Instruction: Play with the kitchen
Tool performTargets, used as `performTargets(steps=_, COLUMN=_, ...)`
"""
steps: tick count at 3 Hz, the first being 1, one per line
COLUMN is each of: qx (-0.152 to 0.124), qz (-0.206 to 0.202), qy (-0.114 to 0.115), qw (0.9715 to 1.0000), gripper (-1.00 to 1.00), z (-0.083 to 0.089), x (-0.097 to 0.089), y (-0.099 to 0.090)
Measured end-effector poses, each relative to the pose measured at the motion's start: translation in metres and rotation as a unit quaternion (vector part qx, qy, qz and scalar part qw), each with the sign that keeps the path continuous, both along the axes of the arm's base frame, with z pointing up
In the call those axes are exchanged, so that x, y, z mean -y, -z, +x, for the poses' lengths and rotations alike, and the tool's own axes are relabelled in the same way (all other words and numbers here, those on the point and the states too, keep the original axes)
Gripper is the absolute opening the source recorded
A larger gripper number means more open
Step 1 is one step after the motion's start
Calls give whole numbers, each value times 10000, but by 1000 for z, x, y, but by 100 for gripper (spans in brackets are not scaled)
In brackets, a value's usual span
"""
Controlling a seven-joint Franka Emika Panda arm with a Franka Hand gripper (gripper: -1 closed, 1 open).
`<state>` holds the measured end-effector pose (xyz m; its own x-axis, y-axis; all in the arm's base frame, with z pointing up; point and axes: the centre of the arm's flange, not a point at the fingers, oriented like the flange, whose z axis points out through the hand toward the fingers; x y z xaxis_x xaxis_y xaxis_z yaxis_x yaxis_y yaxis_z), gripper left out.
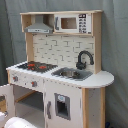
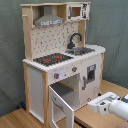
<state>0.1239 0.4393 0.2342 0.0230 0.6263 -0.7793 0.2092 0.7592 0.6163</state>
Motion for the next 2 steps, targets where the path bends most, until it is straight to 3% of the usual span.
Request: performTargets(steps=2, qx=-82, qz=87, qy=-376, qw=9992, gripper=100, z=-10, x=-66, y=-2)
